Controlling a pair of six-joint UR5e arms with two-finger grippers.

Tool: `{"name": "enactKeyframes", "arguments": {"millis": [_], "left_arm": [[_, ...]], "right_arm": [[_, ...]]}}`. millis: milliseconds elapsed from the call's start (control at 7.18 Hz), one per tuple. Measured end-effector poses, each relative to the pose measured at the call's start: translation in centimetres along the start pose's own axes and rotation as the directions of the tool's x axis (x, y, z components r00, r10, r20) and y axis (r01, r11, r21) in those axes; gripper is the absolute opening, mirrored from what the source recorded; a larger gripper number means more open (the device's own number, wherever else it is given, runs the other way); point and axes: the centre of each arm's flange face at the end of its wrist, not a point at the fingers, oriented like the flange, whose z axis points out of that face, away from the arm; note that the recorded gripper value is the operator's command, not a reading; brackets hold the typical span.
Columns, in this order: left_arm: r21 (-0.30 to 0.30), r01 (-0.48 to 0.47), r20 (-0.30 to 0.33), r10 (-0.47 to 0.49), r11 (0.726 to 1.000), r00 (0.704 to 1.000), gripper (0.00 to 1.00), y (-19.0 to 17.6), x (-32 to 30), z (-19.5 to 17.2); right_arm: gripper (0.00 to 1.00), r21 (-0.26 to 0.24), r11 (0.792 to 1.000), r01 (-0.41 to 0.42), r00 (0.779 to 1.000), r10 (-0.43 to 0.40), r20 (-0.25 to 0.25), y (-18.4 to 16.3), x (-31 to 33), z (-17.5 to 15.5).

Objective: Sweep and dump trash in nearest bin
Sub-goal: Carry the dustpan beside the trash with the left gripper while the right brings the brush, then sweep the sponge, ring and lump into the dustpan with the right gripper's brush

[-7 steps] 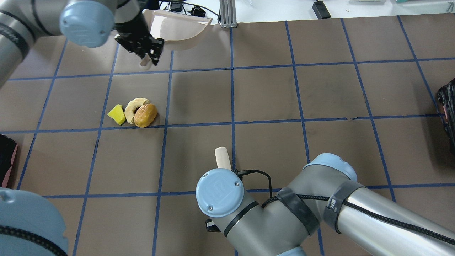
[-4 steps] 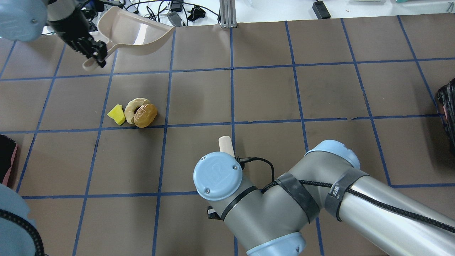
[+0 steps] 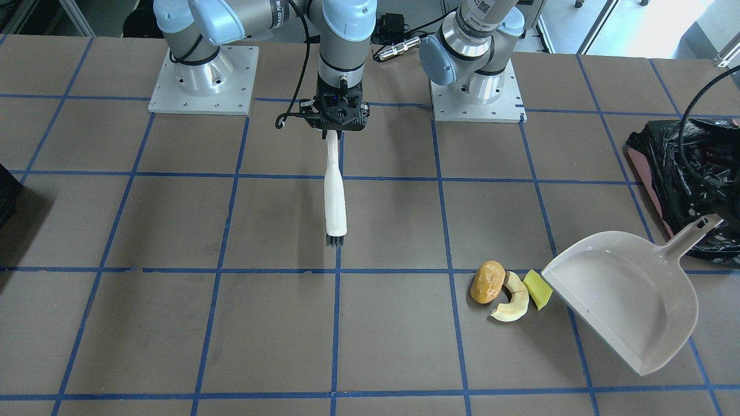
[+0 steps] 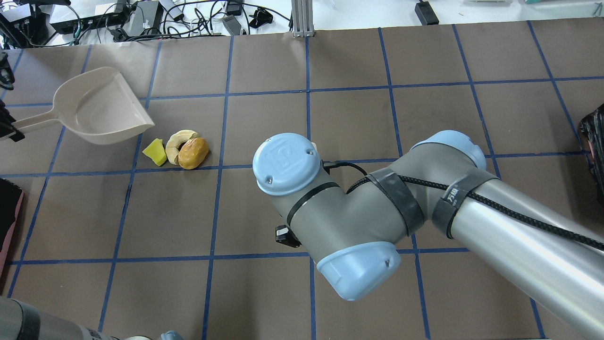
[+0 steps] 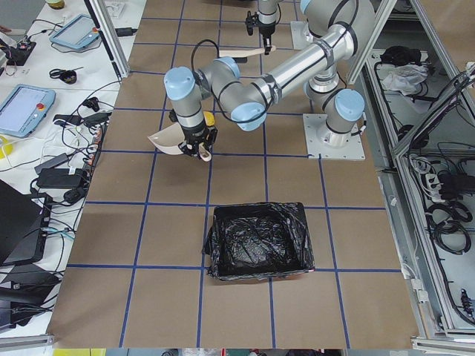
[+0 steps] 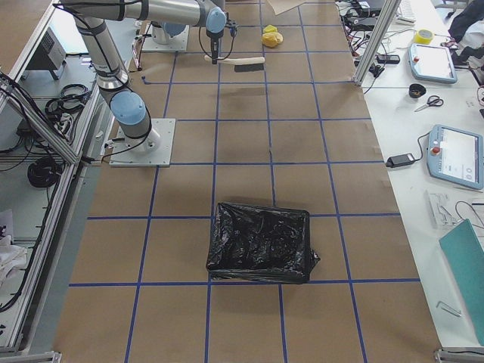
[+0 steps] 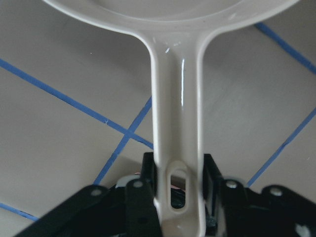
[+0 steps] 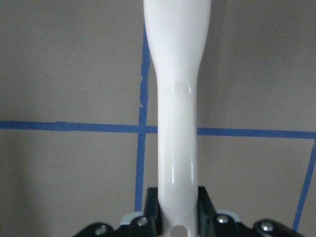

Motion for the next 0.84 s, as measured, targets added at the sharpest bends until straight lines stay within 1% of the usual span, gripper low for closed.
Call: {"name": "enactKeyframes", "arguments": {"millis": [139, 279, 418, 557, 697, 836], "left_arm": [[-0.012, -0.139, 0.024, 0.139, 0.990, 0.990, 0.00, 1.9, -0.5, 1.8], [-0.026, -0.244, 0.048, 0.245, 0.969, 0.968, 0.00, 2.6, -0.8, 3.4], [-0.042, -0.333, 0.067, 0.335, 0.942, 0.940, 0.00, 2.7, -1.3, 5.0], [-0.055, -0.387, 0.078, 0.390, 0.920, 0.917, 0.00, 2.7, -1.8, 6.5], [-0.062, -0.412, 0.081, 0.416, 0.909, 0.906, 0.00, 2.7, -2.3, 8.0], [-0.065, -0.423, 0.081, 0.427, 0.904, 0.900, 0.00, 2.6, -2.8, 9.3]], "right_arm": [[0.00, -0.021, 0.999, -0.038, 0.999, 0.038, 0.010, -1.8, -1.4, -0.7], [0.00, -0.043, 0.995, -0.085, 0.996, 0.085, 0.010, -3.8, -3.1, -1.2], [0.00, -0.054, 0.992, -0.116, 0.993, 0.117, 0.012, -5.9, -5.7, -1.6], [0.00, -0.060, 0.990, -0.130, 0.991, 0.131, 0.020, -7.4, -9.4, -1.5], [0.00, -0.063, 0.988, -0.143, 0.989, 0.145, 0.021, -8.4, -13.4, -0.8], [0.00, -0.065, 0.985, -0.160, 0.986, 0.162, 0.029, -9.1, -16.9, -0.1]]}}
